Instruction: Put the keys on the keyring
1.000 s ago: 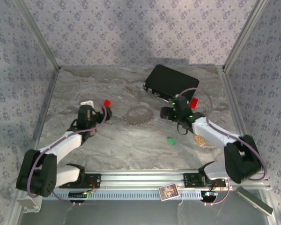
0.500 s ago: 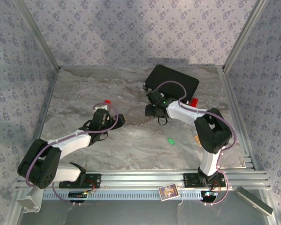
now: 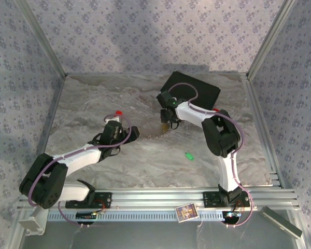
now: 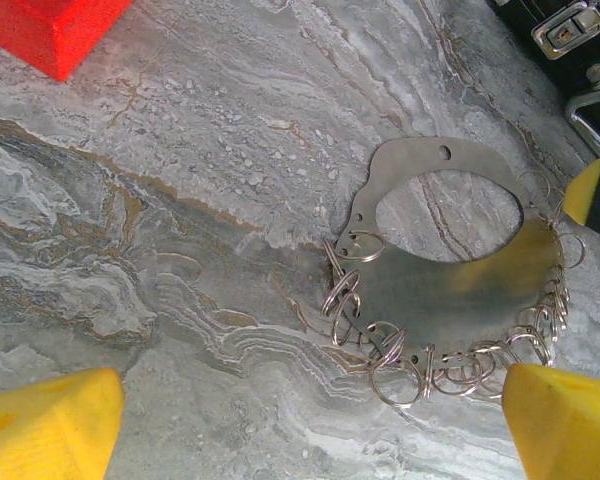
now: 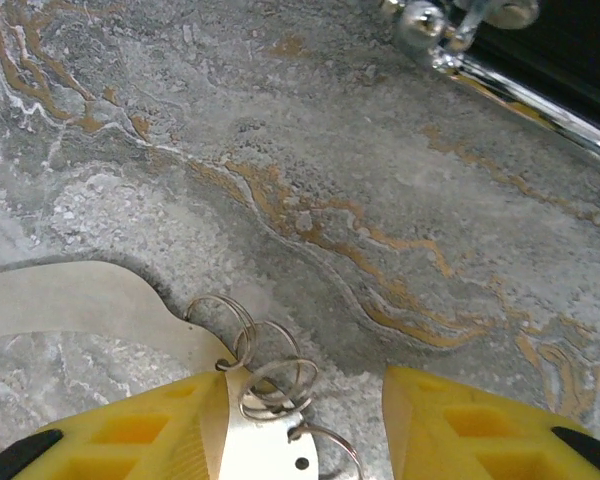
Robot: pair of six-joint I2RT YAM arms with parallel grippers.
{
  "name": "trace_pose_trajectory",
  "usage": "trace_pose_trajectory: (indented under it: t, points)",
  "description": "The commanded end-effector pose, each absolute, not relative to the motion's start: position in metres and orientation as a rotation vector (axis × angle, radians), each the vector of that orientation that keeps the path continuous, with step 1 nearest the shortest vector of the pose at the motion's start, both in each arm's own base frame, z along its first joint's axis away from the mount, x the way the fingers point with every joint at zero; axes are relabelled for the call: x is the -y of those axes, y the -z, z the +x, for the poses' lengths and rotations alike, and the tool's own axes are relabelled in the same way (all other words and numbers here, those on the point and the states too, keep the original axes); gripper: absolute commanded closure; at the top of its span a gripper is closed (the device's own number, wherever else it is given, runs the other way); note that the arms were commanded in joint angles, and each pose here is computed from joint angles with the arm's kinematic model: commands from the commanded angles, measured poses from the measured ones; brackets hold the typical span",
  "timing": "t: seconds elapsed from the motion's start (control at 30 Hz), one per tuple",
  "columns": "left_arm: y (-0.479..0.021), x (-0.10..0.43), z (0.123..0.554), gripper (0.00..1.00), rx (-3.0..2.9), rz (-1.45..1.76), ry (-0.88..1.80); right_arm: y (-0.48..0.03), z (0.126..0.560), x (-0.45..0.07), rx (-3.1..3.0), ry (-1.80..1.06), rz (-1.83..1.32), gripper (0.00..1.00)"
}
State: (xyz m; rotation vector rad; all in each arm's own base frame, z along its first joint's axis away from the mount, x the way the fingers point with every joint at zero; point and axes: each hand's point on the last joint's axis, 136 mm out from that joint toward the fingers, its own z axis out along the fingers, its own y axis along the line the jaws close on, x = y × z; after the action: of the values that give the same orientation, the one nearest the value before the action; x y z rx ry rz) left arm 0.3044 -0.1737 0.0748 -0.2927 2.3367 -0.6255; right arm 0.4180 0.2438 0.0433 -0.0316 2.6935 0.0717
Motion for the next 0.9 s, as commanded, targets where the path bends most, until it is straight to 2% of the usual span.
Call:
trace_pose_trajectory:
  t: [0.0,0.23,0.6,0.87]
  points:
    - [-0.081,0.176,0.307,0.03,-2.307,-0.299,0.641,-0.035,0.418,-0.243,-2.729,-0.028,-0.054,0.54]
    - [-0.083,0.173,0.307,0.01,-2.308,-0.302,0.623,-0.027,0.414,-0.244,-2.748,-0.003,-0.07,0.62]
    - [-0.085,0.167,0.307,0.01,-2.3,-0.312,0.582,-0.035,0.386,-0.23,-2.749,0.041,-0.104,0.84]
    - [-0.091,0.169,0.308,0.0,-2.286,-0.29,0.591,-0.038,0.352,-0.217,-2.774,0.011,-0.146,0.88]
